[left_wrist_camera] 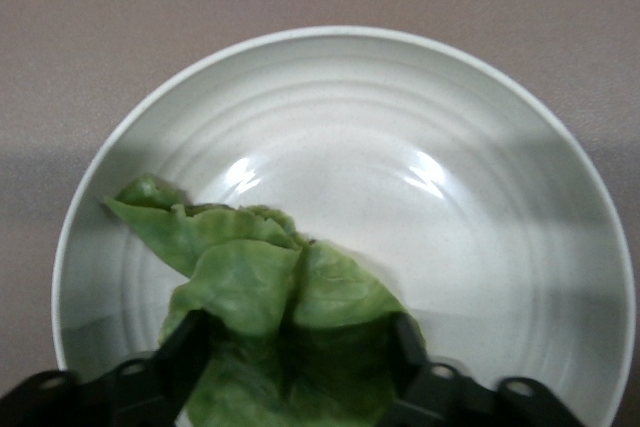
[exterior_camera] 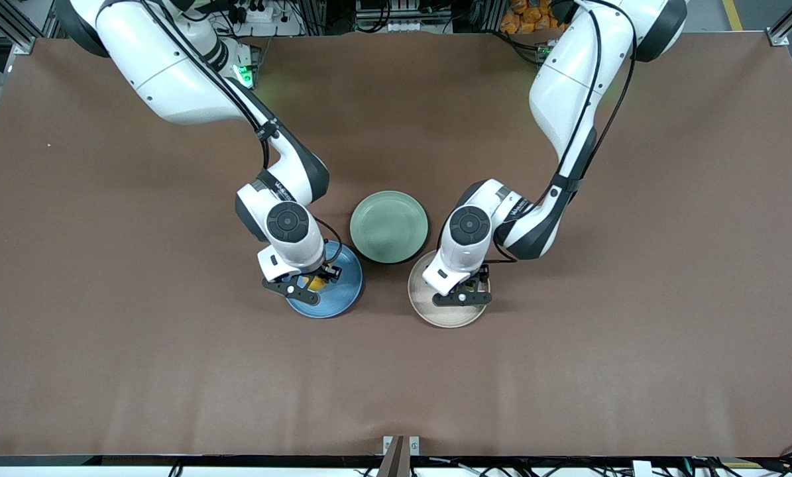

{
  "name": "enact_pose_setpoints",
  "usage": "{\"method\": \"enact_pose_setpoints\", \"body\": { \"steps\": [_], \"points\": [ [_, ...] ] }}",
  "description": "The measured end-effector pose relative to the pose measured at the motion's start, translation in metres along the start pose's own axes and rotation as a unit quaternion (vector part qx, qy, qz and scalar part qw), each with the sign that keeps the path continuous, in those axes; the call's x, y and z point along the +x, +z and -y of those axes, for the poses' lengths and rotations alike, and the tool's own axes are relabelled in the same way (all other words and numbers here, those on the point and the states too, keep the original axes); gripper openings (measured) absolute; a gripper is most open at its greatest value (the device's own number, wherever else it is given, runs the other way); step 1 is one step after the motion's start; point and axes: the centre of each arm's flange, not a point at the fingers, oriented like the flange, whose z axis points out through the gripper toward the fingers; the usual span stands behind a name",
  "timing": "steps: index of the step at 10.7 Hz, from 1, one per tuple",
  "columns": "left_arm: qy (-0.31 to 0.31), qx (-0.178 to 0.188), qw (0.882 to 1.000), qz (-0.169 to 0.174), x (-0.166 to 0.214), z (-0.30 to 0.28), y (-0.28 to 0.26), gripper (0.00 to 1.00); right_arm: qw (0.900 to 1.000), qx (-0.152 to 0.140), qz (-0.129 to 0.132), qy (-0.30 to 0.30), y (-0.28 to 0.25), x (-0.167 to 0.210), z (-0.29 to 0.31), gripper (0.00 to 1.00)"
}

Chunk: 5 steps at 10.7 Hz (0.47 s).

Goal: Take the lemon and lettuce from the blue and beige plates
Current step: 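Lower and close the right gripper on the lemon while the left grasps lettuce, then lift the lemon with the right gripper while the left gripper lifts the lettuce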

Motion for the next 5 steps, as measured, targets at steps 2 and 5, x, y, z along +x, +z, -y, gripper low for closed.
{"method": "enact_pose_setpoints", "body": {
  "steps": [2,5],
  "points": [
    [0.026,0.019,0.999,-0.023,0.004,0.001,-0.006,0.42,1.0,-0.009,-0.005,-0.017,-0.022,0.012,-0.009,0.62],
    [0.032,0.02,0.999,-0.039,0.011,0.0,-0.02,0.03,0.998,-0.031,-0.004,-0.051,-0.064,0.035,-0.041,0.62]
  ]
}}
